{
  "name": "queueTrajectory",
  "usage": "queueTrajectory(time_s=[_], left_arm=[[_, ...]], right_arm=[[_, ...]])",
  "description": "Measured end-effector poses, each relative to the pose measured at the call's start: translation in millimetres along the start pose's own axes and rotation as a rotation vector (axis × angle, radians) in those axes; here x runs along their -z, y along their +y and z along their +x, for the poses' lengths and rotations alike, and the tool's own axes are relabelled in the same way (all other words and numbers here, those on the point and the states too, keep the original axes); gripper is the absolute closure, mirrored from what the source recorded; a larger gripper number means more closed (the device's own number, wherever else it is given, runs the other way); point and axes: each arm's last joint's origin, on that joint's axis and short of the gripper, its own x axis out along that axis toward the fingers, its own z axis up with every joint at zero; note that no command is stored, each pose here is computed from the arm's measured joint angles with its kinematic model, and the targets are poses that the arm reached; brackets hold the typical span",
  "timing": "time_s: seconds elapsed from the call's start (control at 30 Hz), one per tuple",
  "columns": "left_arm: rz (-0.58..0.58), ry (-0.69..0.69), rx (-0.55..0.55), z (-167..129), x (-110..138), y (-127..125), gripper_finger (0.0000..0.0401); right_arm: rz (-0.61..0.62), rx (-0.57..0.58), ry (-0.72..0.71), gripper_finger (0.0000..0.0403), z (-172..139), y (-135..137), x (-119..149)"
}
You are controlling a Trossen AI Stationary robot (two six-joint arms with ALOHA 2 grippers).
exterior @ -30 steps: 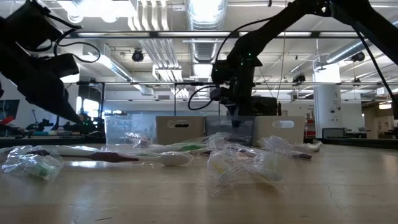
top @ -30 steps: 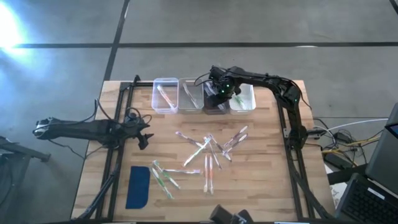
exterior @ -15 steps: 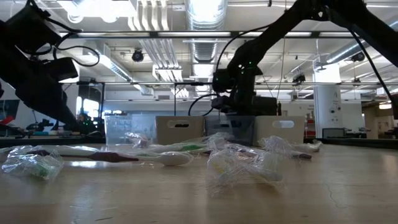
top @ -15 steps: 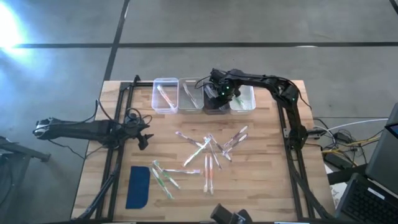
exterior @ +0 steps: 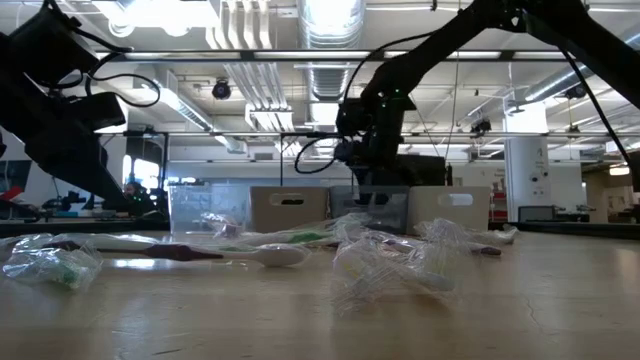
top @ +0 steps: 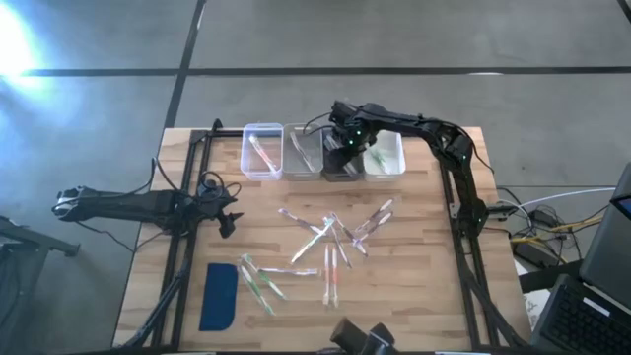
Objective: Pick & Place Toothbrushes
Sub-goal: Put the purple toothbrush into the gray bin
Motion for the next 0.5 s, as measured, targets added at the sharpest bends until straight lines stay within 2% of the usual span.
queueTrajectory(time_s=[0.23, 0.5], left_arm=[[0.0, 0.0, 0.0, 0, 0, 0, 0.0144], [0.0, 0.0, 0.0, 0, 0, 0, 0.0144]], right_arm=[[-0.034, 0.067, -0.052, 0.0207, -26, 2, -10], [-0.036, 0.082, -0.121, 0.0221, -59, 6, -22]])
